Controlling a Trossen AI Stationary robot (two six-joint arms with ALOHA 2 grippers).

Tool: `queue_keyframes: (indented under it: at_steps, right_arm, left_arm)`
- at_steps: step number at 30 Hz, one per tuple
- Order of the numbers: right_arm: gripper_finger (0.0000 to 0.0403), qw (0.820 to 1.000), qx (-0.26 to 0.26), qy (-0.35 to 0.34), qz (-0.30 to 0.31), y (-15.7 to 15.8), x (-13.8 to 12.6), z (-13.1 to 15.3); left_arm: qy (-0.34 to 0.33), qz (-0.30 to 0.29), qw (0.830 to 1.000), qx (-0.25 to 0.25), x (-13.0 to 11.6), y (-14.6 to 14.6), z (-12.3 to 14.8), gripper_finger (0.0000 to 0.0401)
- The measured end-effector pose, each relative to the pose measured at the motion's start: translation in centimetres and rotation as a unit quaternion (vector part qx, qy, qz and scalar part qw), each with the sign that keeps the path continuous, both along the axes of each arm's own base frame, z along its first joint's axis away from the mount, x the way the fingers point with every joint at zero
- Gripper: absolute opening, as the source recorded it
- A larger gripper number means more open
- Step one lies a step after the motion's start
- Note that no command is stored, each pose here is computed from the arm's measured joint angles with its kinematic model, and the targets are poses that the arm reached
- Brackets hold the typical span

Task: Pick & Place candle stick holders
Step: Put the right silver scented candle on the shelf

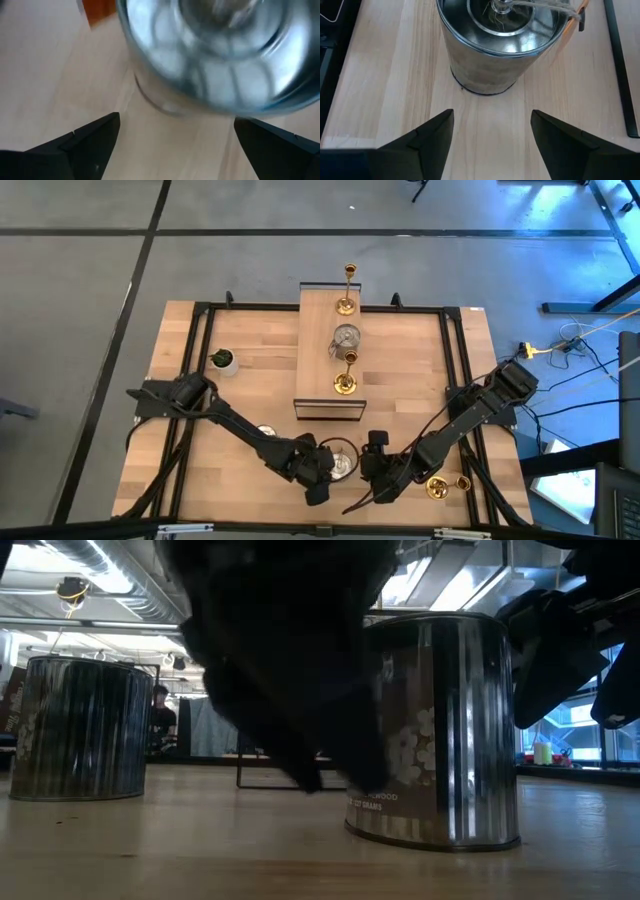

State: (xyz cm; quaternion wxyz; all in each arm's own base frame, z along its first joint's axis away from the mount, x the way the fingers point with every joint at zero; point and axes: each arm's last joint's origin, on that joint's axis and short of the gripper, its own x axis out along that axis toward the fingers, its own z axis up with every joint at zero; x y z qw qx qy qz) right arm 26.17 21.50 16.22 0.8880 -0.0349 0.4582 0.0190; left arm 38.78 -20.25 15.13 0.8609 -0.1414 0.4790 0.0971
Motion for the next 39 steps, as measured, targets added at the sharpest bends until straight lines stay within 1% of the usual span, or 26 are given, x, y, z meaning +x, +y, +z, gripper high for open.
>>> queue_keyframes:
  at_steps: [2, 6, 9, 12, 15, 22, 24, 30, 32, 34, 36, 39]
  right_arm:
    - [0.0268, 1.000, 0.000, 0.000, 0.000, 0.02, -0.01, 0.01]
    - [0.0268, 1.000, -0.001, 0.000, 0.001, 0.02, -0.01, 0.01]
    - [0.0269, 1.000, -0.001, -0.001, 0.002, 0.04, -0.02, 0.01]
    - [0.0279, 1.000, -0.006, -0.005, 0.008, 0.06, 0.04, 0.05]
    - [0.0302, 1.000, -0.007, -0.012, 0.011, 0.12, 0.14, 0.12]
    - [0.0381, 1.000, -0.015, -0.026, 0.002, 0.10, 0.24, 0.22]
    - [0.0395, 1.000, -0.015, -0.028, 0.001, 0.10, 0.26, 0.23]
    - [0.0392, 1.000, -0.011, -0.026, -0.009, 0.02, 0.26, 0.20]
    - [0.0392, 0.999, -0.004, -0.023, -0.023, -0.03, 0.20, 0.16]
    - [0.0392, 0.999, 0.008, -0.022, -0.042, -0.15, 0.27, 0.15]
    - [0.0390, 0.999, 0.015, -0.018, -0.048, -0.34, 0.41, 0.13]
    - [0.0376, 0.999, 0.014, -0.007, -0.051, -0.74, 0.55, 0.03]
  left_arm:
    - [0.003, -0.002, 1.000, -0.005, 0.04, -0.01, -0.17, 0.0398]
    - [-0.007, 0.016, 1.000, -0.003, 0.16, 0.11, -0.09, 0.0400]
    - [-0.011, 0.018, 1.000, -0.008, 0.23, 0.09, 0.07, 0.0400]
    - [-0.012, 0.036, 0.999, -0.018, 0.21, 0.08, 0.09, 0.0400]
    - [-0.015, 0.048, 0.998, -0.023, 0.24, 0.08, 0.10, 0.0400]
    - [-0.024, 0.044, 0.998, -0.024, 0.35, -0.05, 0.20, 0.0400]
    - [-0.026, 0.045, 0.998, -0.022, 0.36, -0.04, 0.20, 0.0400]
    - [-0.025, 0.042, 0.999, -0.019, 0.37, -0.01, 0.20, 0.0400]
    - [-0.026, 0.039, 0.999, -0.017, 0.38, 0.01, 0.20, 0.0400]
    - [-0.028, 0.050, 0.998, -0.019, 0.38, 0.02, 0.21, 0.0400]
    - [-0.032, 0.066, 0.997, -0.023, 0.39, 0.05, 0.23, 0.0400]
    - [-0.036, 0.074, 0.996, -0.020, 0.41, 0.10, 0.25, 0.0400]
